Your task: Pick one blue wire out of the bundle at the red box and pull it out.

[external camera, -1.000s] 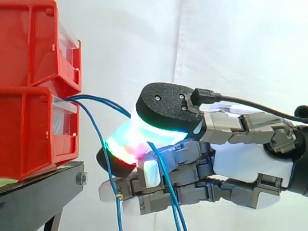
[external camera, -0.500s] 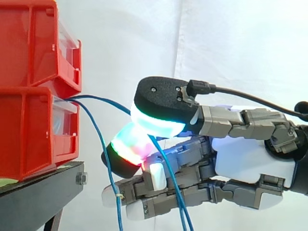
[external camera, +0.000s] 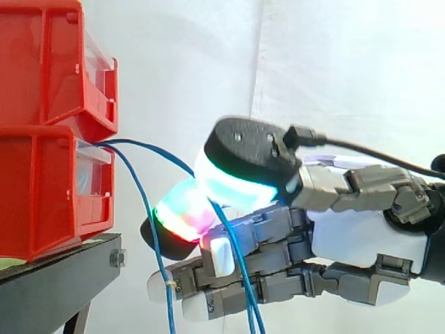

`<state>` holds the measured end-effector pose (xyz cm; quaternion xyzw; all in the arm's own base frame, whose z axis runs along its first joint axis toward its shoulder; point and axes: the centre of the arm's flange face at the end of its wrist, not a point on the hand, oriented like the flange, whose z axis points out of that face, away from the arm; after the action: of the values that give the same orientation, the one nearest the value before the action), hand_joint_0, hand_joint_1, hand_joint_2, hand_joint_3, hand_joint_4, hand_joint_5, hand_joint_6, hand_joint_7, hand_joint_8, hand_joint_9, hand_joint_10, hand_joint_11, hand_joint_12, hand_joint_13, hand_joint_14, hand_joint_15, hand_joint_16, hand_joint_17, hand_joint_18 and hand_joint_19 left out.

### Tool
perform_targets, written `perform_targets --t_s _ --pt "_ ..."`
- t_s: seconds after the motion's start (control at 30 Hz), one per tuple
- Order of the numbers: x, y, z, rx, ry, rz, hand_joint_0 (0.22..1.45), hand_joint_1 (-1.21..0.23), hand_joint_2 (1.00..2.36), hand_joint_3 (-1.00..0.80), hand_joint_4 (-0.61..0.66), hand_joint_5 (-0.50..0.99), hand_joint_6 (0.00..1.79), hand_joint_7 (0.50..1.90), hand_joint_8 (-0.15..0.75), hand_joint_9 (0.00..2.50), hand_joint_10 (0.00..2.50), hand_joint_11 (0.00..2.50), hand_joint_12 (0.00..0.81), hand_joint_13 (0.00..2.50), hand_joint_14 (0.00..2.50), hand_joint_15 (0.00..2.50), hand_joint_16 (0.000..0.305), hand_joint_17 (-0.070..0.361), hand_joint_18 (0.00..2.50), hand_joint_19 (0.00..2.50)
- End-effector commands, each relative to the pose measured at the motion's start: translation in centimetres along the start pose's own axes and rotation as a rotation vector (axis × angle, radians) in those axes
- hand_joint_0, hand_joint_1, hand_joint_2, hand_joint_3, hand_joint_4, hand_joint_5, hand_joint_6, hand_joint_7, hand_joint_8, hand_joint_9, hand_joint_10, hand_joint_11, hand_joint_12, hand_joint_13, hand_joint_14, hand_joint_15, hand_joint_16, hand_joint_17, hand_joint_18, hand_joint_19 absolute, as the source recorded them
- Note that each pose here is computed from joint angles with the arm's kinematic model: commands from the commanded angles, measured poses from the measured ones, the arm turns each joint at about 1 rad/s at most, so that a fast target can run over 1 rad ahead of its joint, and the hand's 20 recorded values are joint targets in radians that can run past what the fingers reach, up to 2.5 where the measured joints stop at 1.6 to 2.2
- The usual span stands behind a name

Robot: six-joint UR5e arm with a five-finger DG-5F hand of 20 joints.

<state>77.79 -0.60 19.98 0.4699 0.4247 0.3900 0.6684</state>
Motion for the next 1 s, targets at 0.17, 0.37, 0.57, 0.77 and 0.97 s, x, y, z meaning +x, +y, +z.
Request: perform_targets --t_s 0.17,0.37,0.57,0.77,0.97 --pt "-0.01 -0.03 -0.01 0.001 0.000 0.003 0.58 -0.51 1.01 -0.29 0.14 -0.13 0.84 1.22 0.248 1.09 0.03 0.83 0.344 0.59 0.01 0.36 0.052 0.118 0.47 0.37" --pt "-0.12 -0.06 0.02 0.001 -0.001 0.004 0.58 -0.73 1.01 -0.16 0.19 -0.15 0.85 1.18 0.269 1.04 0.03 0.81 0.375 0.62 0.01 0.35 0.058 0.130 0.52 0.32" --pt "-0.11 -0.01 0.06 0.001 -0.001 0.011 0.62 -0.84 1.02 -0.11 0.10 -0.17 0.87 1.21 0.259 0.98 0.03 0.84 0.356 0.58 0.01 0.35 0.054 0.121 0.50 0.29" --pt "-0.11 0.00 0.07 0.000 -0.002 0.011 0.69 -0.90 1.02 -0.13 0.12 -0.19 0.87 1.23 0.250 0.91 0.03 0.84 0.351 0.56 0.01 0.33 0.053 0.119 0.48 0.26" --pt "-0.11 0.00 0.07 0.000 -0.002 0.011 0.65 -0.86 1.02 -0.07 0.14 -0.19 0.86 1.24 0.247 0.92 0.03 0.80 0.351 0.55 0.01 0.34 0.055 0.123 0.48 0.28"
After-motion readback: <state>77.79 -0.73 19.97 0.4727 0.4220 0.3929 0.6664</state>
